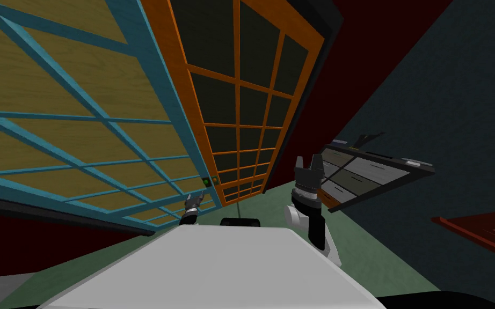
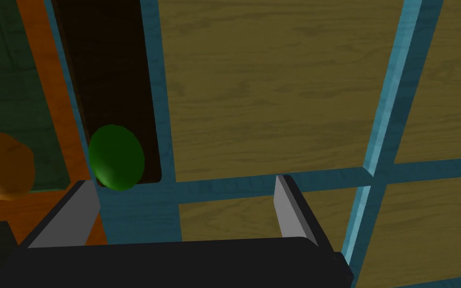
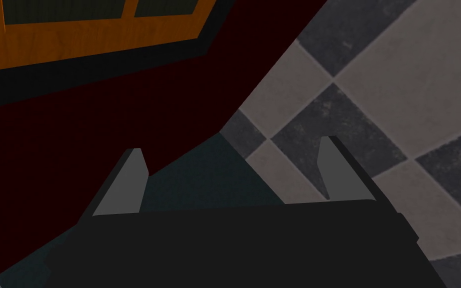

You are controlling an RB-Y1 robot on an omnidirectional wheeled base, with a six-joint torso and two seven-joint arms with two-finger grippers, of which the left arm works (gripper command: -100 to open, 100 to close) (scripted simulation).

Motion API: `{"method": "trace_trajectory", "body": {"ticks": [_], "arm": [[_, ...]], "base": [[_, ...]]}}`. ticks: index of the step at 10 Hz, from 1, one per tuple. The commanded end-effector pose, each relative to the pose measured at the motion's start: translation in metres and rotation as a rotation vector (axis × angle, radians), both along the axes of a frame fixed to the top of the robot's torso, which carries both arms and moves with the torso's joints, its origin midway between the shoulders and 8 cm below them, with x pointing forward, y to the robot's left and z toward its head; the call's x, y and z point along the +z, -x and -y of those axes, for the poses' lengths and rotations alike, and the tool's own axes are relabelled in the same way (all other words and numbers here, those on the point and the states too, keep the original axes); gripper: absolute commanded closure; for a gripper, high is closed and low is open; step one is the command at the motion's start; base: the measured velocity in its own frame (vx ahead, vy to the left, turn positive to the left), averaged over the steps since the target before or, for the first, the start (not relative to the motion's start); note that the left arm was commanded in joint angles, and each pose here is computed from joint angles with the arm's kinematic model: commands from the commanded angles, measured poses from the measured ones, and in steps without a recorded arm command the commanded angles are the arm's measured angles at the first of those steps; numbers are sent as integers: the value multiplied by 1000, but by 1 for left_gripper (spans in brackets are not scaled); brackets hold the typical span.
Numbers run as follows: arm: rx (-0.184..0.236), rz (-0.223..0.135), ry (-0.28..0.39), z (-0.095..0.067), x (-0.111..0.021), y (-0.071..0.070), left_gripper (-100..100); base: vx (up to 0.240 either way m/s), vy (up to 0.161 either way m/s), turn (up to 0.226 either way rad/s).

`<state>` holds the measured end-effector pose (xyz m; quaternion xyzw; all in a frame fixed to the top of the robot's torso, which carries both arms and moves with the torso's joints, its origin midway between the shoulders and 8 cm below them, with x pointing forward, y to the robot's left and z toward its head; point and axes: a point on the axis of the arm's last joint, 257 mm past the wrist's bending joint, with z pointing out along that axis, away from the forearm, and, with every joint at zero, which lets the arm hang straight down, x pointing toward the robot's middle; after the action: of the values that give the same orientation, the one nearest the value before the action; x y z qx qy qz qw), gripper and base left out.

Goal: Pull the door open

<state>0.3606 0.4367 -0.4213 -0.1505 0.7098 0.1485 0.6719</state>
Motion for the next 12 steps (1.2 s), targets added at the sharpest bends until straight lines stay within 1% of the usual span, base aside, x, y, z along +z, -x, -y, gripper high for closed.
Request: {"method": "trace_trajectory", "body": {"ticks": [1,3,4,5,6,11,12], "arm": [[-19,28,0,8,9,-15,-100],[-44,64,1,21,22,-35,-100],[-44,64,1,21,22,-35,-100],[-43,60,1,22,18,-34,-100],[-43,60,1,22,18,-34,100],[-43,60,1,22,18,-34,100],[-23,38,16,13,8,-18,100]], "base": [[147,54,-95],[207,35,-104],[128,45,-24],[21,8,24],[-11,-12,-25],[-5,-1,0],[-81,-14,34]]}}
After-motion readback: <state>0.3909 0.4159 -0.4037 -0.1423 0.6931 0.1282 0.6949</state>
